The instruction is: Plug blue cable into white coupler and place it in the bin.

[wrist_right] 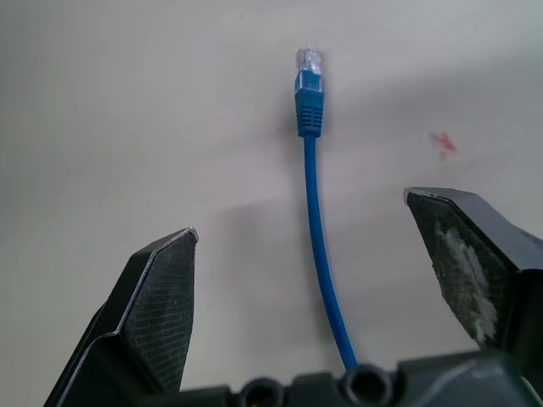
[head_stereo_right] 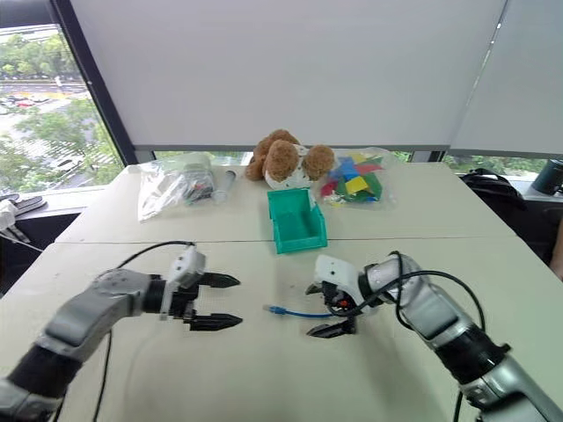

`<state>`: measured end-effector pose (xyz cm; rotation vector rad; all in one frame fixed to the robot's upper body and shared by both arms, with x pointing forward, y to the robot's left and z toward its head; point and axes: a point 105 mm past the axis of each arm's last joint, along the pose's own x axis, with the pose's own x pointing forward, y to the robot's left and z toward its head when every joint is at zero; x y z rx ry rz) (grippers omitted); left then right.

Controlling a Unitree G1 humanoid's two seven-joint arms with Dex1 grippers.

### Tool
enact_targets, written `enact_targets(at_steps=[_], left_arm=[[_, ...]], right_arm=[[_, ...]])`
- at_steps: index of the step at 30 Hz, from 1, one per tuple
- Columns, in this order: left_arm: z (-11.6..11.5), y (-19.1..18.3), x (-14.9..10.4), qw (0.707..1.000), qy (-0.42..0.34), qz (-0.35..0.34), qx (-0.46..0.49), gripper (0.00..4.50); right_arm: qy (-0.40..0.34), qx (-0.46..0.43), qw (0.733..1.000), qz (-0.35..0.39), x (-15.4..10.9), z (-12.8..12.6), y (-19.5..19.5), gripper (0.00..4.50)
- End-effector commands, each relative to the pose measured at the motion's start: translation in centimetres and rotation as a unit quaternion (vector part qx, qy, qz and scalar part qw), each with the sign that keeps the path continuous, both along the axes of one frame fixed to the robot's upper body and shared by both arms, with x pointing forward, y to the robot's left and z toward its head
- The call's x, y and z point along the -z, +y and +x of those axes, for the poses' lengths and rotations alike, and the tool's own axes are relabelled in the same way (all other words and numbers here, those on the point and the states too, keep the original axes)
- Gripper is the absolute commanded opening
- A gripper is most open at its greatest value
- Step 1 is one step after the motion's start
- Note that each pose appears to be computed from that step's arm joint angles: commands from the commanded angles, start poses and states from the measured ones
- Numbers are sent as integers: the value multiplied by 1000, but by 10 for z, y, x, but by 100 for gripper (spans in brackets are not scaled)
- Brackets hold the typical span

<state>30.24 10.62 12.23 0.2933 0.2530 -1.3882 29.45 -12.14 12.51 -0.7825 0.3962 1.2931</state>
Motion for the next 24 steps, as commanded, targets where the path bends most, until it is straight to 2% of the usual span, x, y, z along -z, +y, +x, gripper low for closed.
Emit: enact_targets(at_steps=[1, 8, 13, 16, 23, 24], left_arm=[[9, -13, 16, 998, -16, 37, 54, 450], [35, -29, 36, 993, -38, 74, 88, 450], [41, -37, 44, 991, -38, 79, 101, 450], [38, -38, 48, 989, -39, 79, 116, 365], [30, -37, 53, 988, -50, 73, 130, 3], [30, -37, 52, 988, -52, 69, 130, 3]], right_arm=[[-23, 18, 999, 14, -13, -10, -3, 443], [-24, 65, 997, 28, -12, -22, -7, 443], [-25, 77, 996, 33, -12, -26, -6, 443], [-28, 81, 996, 33, -13, -27, -6, 449], [-26, 100, 994, 48, -15, -26, -8, 449], [-22, 107, 992, 58, -16, -26, -8, 449]])
